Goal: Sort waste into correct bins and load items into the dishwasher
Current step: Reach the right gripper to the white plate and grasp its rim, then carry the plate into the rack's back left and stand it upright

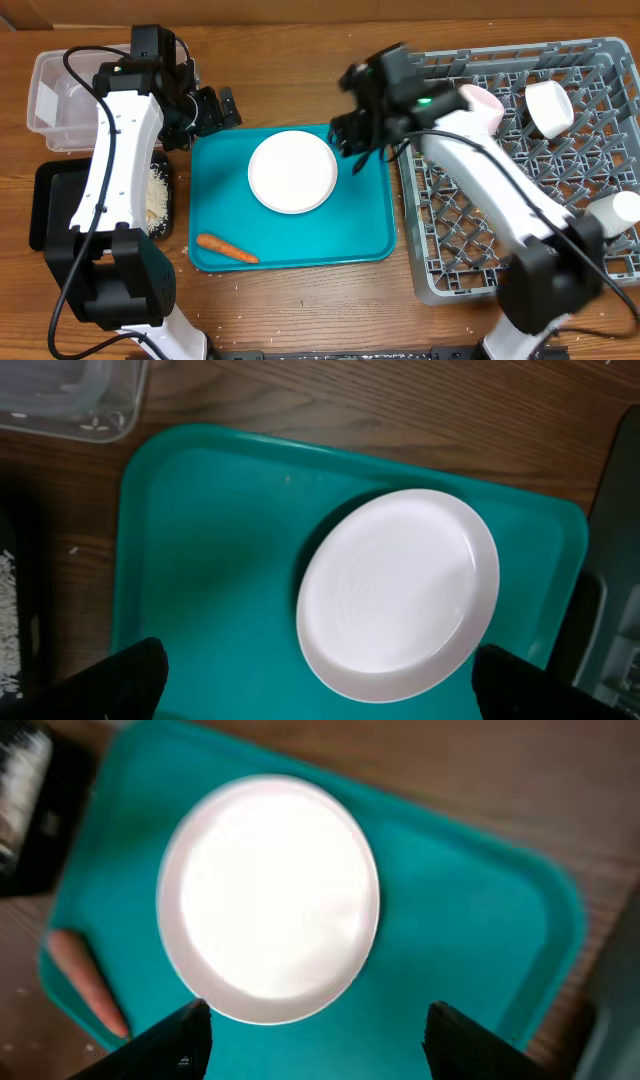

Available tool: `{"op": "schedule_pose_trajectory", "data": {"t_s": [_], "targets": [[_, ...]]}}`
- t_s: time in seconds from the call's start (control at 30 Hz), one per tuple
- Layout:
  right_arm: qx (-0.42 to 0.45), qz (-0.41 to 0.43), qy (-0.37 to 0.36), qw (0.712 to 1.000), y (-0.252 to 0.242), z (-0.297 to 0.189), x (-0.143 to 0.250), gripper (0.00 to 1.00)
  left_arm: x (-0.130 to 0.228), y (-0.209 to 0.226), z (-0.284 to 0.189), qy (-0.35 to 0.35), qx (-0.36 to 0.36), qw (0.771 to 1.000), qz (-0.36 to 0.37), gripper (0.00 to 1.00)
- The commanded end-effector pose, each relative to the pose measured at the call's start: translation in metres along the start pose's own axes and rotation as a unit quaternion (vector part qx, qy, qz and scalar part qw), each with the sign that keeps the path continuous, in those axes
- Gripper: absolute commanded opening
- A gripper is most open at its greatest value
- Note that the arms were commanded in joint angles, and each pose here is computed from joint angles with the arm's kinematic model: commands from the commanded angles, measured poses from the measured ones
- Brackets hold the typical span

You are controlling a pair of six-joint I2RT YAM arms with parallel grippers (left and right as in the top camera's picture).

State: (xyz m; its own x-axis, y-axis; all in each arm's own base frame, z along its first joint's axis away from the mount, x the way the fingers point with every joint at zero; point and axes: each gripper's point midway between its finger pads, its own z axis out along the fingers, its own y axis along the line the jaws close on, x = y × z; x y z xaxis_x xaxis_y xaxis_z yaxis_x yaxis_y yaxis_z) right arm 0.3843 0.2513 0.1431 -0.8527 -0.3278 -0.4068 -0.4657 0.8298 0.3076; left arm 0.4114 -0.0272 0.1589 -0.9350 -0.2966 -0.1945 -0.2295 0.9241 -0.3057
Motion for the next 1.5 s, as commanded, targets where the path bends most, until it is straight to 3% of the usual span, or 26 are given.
{"op": "schedule_pose_trajectory", "data": {"t_s": [0.0, 0.43, 0.57, 0.73, 0.87, 1.03, 1.23, 1.47], "targets": [[0.013, 0.004, 0.023, 1.0, -0.007, 0.022, 0.006, 0.7, 0.0, -0.009, -0.006, -0.003, 0.016, 1.0, -0.003, 0.98], [-0.006, 0.016, 0.128, 0.992, -0.006, 0.106, 0.055, 0.64, 0.0, -0.013, -0.005, -0.005, 0.018, 1.0, 0.002, 0.98], [-0.004, 0.028, 0.147, 0.989, -0.006, 0.12, 0.065, 0.5, 0.001, -0.015, -0.005, -0.005, 0.018, 1.0, 0.005, 0.98], [0.016, 0.04, 0.152, 0.987, -0.014, 0.126, 0.069, 0.07, 0.001, -0.015, -0.005, -0.004, 0.018, 1.0, 0.005, 0.98], [0.041, 0.051, 0.135, 0.989, -0.026, 0.118, 0.059, 0.04, 0.001, -0.015, -0.005, -0.004, 0.018, 1.0, 0.005, 0.98], [0.045, 0.069, 0.071, 0.994, -0.04, 0.065, 0.009, 0.04, 0.001, -0.015, -0.005, -0.004, 0.018, 1.0, 0.005, 0.98], [0.104, 0.089, -0.037, 0.99, -0.076, -0.043, -0.047, 0.04, 0.001, -0.015, -0.005, -0.004, 0.018, 1.0, 0.007, 0.98], [0.3, 0.135, -0.119, 0.937, -0.163, -0.162, -0.046, 0.04, -0.001, -0.015, -0.005, -0.008, 0.019, 1.0, 0.008, 0.98]]}}
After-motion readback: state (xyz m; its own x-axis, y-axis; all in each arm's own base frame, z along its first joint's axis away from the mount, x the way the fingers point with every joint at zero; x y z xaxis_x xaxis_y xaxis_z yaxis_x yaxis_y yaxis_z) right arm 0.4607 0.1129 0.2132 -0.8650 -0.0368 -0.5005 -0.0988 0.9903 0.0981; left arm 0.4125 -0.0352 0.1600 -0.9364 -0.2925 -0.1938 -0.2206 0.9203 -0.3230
